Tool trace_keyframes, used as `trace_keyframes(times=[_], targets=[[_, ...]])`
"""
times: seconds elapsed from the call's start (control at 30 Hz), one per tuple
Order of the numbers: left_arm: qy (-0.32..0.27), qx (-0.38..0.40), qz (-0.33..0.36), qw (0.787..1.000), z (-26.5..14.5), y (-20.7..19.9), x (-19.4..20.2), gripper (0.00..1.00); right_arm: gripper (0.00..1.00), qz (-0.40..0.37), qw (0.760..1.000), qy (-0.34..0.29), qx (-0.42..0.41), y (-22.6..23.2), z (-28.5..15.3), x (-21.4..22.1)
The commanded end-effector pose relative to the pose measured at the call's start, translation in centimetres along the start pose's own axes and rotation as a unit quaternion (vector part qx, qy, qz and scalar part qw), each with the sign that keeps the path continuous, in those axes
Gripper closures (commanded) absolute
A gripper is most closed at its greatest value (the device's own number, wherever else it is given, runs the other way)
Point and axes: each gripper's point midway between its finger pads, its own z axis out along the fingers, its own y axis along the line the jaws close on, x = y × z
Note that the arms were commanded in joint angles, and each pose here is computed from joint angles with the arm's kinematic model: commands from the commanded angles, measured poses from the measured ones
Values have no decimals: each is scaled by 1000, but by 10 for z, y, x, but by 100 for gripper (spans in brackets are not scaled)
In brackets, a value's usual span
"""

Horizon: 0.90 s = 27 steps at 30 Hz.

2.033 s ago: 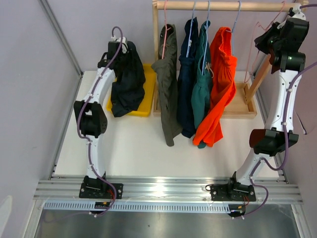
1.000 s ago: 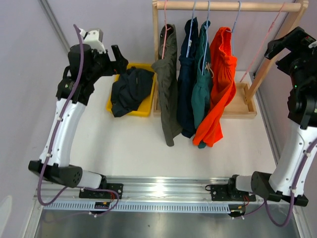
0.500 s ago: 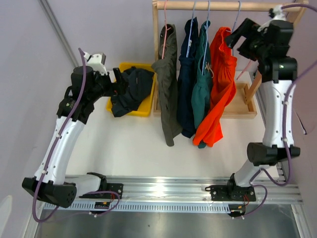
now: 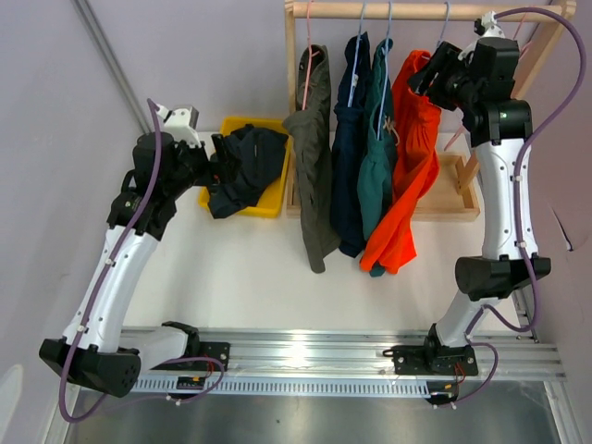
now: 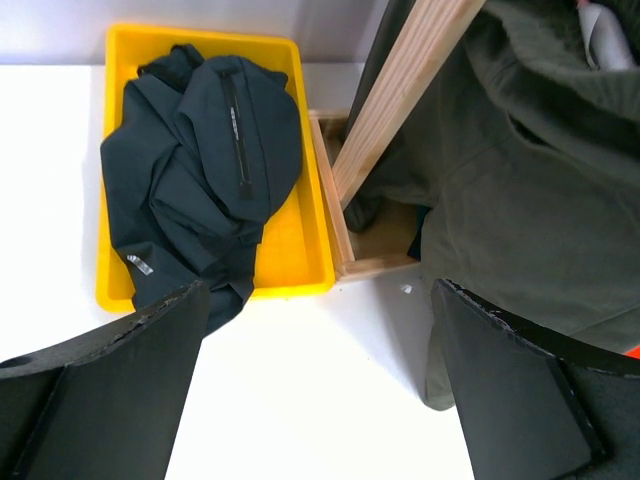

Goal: Remove the shorts from the hanger

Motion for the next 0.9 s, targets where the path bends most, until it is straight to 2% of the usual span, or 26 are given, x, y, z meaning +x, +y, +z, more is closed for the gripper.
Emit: trace_keyframes(times=[0.0,0.07,0.1,0.17,0.2,0.23,0.27,0.43,0.63,0.8,0.87], targets=[[-24,23,-3,999,-3,-11,-10,1,43,-18,999,-48,-11,13,-8,-26],[-22,23,-4,999,-2,-11,-8,1,53,-19,999,-47,-8,11,-4,-26],[-22,22,-4,1000,-2,-11,-8,1,63,-21,999,-48,-9,12,-4,-27],[-23,24,-4,999,-2,-12,-8,0,76,-19,999,-46,-6,10,-2,-26],[-22,25,-4,999,-2,-13,-8,1,89,-19,999,-48,-6,10,-2,-27],[-22,26,-4,999,-2,-13,-7,1,98,-20,999,-48,-4,11,-2,-26],[-22,27,-4,999,-1,-14,-8,1,100,-20,999,-46,-3,10,-1,-25],[-24,68,18,997,-6,-39,-11,1,100,-25,998,-52,-10,17,-4,-27],[-63,146,86,984,-40,-114,-32,0,100,-38,993,-102,-39,45,-33,-53],[-84,256,100,958,-80,-176,-36,1,100,-47,986,-155,-49,64,-70,-82],[-96,320,113,936,-100,-207,-31,1,100,-49,983,-172,-51,68,-89,-90]])
